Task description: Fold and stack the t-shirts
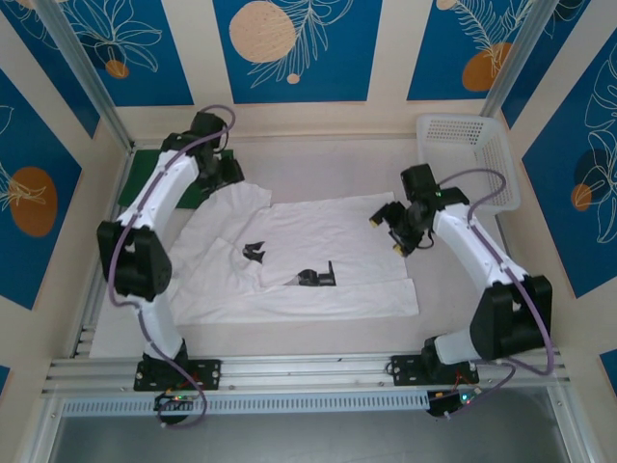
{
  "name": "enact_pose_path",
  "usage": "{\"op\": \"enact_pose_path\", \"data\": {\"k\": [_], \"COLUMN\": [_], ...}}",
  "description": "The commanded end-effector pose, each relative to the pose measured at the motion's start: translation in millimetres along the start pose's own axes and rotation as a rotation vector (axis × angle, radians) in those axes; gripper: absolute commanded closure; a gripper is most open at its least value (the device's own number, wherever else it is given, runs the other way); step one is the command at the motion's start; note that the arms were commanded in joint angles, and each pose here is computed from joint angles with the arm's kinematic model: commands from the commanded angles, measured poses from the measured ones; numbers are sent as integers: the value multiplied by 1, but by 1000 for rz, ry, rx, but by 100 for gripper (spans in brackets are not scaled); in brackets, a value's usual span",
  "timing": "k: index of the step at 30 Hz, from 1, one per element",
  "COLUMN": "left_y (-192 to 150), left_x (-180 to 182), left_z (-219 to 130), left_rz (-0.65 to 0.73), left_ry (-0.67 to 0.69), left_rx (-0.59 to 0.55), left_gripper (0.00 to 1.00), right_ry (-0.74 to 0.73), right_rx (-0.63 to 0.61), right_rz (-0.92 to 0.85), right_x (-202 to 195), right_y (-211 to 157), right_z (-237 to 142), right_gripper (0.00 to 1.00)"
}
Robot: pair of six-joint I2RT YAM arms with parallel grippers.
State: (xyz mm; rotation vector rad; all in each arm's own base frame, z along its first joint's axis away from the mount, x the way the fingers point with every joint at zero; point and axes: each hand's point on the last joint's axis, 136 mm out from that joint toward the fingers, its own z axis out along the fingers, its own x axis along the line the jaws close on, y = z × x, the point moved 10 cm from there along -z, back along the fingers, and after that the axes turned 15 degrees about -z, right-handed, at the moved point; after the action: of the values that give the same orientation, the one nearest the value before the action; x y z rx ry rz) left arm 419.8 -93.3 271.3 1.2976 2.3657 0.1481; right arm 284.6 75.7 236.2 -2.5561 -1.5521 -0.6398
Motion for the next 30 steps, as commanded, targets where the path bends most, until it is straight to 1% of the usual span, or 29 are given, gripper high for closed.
{"op": "enact_pose_path", "data": {"k": [1, 4, 5, 7, 11, 12, 15, 16, 19, 25, 30], "left_y": [38, 60, 65, 75, 86, 87, 91, 92, 98, 104, 98], "left_x": [-10, -25, -28, -30, -35, -35, -22, -18, -10, -9, -7], "left_z": [26, 58, 65, 86, 109, 117, 135, 139, 143, 144, 159], "left_rz": [90, 176, 190, 199, 235, 251, 235, 232, 218, 216, 195], "left_ry": [13, 40, 40, -1, -45, -50, -9, 9, -9, -33, -71], "left_rx": [-40, -36, -50, -68, -93, -87, -73, -71, -61, -75, -13], "left_gripper": [42, 45, 45, 44, 43, 43, 43, 43, 42, 38, 39], "right_ry": [64, 109, 135, 143, 172, 165, 172, 171, 193, 203, 197], "right_rx": [-87, -91, -90, -98, -82, -90, -111, -112, -79, -23, 9], "right_rz": [-184, -283, -308, -343, -358, -358, -386, -391, -394, -420, -415], "right_x": [28, 45, 48, 49, 49, 49, 52, 53, 58, 68, 69], "right_y": [27, 31, 31, 30, 26, 26, 28, 28, 29, 27, 27], "right_z": [11, 18, 21, 27, 34, 33, 28, 28, 29, 34, 37], "right_gripper": [24, 24, 25, 26, 26, 26, 26, 25, 26, 26, 27]}}
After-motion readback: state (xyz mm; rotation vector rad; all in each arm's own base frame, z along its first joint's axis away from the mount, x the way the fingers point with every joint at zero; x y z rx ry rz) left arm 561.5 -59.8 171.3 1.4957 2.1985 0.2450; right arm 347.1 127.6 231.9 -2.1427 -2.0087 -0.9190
